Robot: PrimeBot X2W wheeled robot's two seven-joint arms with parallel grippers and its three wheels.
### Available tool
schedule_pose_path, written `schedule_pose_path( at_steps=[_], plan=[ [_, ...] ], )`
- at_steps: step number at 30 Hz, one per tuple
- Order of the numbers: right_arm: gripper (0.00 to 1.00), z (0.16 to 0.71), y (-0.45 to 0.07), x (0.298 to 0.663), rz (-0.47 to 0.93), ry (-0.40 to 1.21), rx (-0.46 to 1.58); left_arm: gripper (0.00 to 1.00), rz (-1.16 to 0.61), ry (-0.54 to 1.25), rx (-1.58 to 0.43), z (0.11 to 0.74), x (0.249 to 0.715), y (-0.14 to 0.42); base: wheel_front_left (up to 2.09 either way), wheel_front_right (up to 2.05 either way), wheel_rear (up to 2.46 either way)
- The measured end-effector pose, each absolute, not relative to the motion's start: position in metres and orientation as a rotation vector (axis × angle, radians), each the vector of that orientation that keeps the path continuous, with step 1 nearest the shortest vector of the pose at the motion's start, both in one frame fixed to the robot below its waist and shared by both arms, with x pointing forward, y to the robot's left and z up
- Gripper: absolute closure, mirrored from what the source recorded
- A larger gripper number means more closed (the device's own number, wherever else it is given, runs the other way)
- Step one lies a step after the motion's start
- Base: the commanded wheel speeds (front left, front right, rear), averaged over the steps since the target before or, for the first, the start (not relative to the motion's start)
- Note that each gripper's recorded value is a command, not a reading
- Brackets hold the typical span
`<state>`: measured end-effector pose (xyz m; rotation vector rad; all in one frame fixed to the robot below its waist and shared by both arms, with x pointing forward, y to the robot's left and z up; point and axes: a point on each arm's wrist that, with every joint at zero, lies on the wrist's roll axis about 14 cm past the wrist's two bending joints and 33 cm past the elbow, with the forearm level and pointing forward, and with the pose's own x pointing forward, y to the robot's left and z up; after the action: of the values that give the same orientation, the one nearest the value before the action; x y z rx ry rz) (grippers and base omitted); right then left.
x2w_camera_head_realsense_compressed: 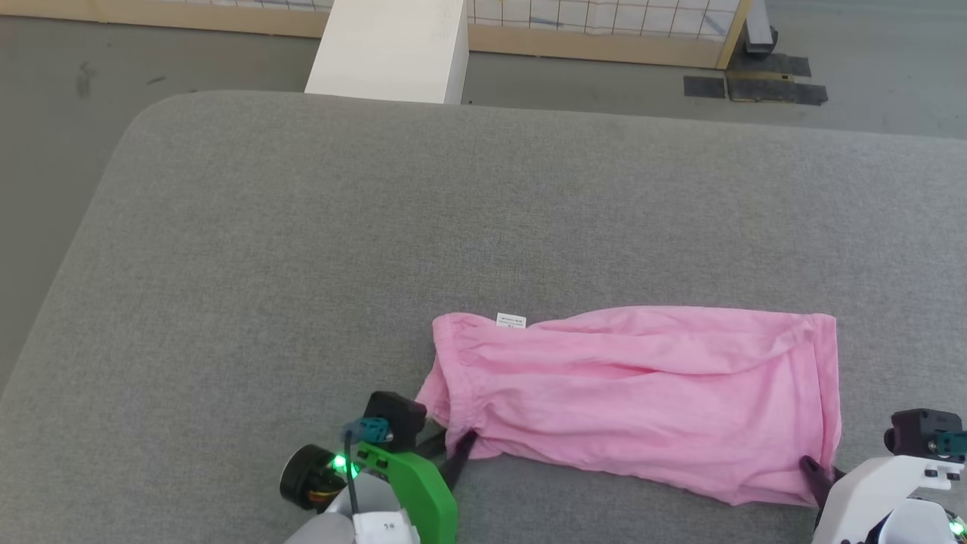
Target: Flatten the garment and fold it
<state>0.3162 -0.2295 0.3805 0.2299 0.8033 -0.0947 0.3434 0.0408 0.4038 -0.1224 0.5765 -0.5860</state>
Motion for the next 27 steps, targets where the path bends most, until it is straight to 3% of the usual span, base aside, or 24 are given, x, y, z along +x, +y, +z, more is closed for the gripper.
schedule_pose_path(
  at_steps=[7,10,18,27],
  plan=[
    [0.00,0.403,-0.234,0.325,-0.102,0.675,0.230,0.00,-0.509,0.511,-0.211,0.419,0.342,0.050,0.00,0.00,0.00],
    [0.00,0.430,-0.238,0.336,-0.106,0.536,0.201,0.00,-0.410,0.389,-0.271,0.440,0.350,0.068,0.00,0.00,0.00],
    [0.00,0.457,-0.243,0.355,-0.116,0.367,0.178,0.00,-0.214,0.040,-0.231,0.494,0.380,0.125,0.00,0.00,0.00],
    [0.00,0.435,-0.246,0.367,-0.138,0.429,0.209,0.00,-0.131,-0.195,-0.108,0.553,0.407,0.153,0.00,0.00,0.00]
  ],
)
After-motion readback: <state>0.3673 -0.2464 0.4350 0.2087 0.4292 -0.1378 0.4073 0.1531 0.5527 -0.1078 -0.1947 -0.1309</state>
